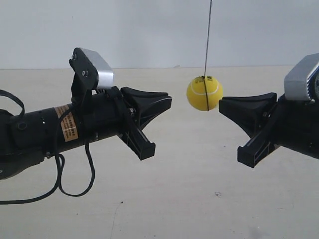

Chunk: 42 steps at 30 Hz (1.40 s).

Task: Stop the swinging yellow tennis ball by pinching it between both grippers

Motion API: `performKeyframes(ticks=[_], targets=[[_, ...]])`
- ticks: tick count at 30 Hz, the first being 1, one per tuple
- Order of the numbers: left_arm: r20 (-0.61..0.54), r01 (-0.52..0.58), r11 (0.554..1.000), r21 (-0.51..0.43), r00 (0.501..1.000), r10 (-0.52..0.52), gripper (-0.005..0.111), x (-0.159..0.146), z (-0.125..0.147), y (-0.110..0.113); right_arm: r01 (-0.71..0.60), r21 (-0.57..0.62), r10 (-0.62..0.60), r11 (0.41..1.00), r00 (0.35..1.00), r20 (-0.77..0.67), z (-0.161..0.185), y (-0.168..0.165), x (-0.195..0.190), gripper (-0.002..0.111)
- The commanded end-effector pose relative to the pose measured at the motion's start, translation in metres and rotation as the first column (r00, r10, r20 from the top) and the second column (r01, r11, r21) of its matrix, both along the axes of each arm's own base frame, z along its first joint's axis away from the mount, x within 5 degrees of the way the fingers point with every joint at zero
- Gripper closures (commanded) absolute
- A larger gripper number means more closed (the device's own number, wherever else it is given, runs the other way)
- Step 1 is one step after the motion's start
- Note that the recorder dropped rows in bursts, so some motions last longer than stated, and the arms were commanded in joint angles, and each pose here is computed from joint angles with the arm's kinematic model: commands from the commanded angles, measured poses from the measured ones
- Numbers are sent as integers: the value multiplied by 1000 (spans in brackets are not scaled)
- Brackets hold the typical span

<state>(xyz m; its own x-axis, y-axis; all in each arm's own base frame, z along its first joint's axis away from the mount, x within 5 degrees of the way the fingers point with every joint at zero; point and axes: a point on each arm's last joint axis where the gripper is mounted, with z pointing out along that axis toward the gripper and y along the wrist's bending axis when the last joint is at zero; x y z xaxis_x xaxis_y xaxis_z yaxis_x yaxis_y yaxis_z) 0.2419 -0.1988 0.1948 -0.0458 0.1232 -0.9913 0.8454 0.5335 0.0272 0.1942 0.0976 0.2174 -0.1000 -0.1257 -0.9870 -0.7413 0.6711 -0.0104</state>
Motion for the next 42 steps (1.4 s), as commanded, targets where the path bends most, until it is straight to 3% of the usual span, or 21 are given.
performKeyframes(ticks=[1,10,29,42], targets=[[11,2,1000,-15,1000,-2,102,0,2,-2,9,-8,-9,1000,1000,14,1,0,1,108],[11,2,1000,-15,1000,-2,102,0,2,-2,129,-48,-128,990,991,25,-1,-9,9,108],[34,-13,1000,5,999,12,102,10,-1,-6,95,-24,-95,995,995,18,-6,-4,15,108],[58,-44,997,57,997,41,102,12,-4,-4,155,-58,-155,986,988,13,-12,-7,24,108]])
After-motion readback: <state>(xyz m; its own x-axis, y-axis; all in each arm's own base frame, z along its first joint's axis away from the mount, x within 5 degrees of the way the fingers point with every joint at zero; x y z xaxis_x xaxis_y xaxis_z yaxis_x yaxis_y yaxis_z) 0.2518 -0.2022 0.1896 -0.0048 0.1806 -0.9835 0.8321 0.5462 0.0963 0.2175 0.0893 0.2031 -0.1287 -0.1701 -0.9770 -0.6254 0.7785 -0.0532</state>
